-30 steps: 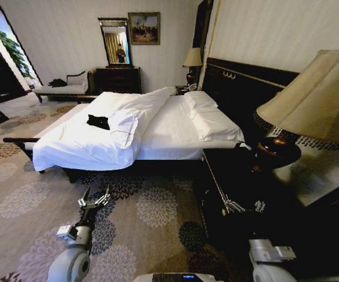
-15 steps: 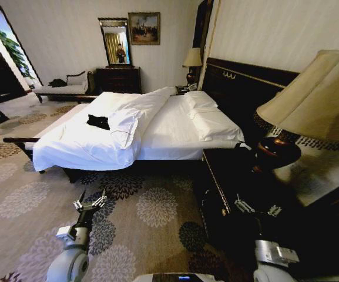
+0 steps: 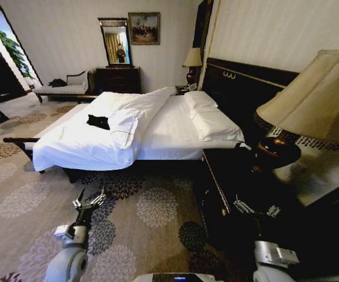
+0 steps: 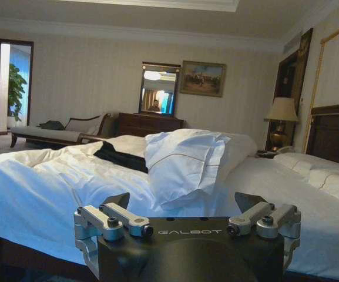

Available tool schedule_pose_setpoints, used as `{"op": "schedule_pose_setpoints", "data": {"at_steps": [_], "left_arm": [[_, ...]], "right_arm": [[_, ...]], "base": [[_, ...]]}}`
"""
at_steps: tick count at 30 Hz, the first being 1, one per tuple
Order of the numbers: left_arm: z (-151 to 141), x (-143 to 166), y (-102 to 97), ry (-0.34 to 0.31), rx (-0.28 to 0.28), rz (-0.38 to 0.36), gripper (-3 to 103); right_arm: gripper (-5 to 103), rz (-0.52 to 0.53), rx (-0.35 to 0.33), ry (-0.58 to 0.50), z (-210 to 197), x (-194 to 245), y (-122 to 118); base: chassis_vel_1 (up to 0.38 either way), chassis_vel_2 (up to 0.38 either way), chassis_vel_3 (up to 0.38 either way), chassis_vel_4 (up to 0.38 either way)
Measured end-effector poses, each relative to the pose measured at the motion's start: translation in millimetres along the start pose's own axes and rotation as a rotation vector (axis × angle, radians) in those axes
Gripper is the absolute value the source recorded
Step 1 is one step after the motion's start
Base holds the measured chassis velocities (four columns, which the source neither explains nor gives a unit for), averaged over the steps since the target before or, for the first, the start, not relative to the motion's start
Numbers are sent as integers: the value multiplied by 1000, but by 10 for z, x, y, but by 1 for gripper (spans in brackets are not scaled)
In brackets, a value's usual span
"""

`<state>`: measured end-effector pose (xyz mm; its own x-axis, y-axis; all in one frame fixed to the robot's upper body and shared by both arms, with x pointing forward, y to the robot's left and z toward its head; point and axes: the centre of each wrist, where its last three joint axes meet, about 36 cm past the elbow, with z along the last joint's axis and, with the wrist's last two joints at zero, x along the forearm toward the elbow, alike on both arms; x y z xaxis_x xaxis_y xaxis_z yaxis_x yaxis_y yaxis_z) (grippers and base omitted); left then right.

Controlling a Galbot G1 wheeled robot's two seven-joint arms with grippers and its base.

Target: Fold the clothes on the bed.

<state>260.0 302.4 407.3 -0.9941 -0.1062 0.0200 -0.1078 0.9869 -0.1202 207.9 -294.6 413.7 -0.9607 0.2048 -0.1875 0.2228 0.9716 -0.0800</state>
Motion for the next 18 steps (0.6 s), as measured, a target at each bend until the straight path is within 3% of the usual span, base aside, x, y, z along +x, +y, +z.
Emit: {"op": "schedule_pose_setpoints", "data": {"at_steps": [18], "left_arm": [[-170, 134, -175, -28, 27, 12, 100]], "right_arm": [[100, -77, -28, -18, -93, -83, -34]], "base": [[-16, 13, 18, -13]]}}
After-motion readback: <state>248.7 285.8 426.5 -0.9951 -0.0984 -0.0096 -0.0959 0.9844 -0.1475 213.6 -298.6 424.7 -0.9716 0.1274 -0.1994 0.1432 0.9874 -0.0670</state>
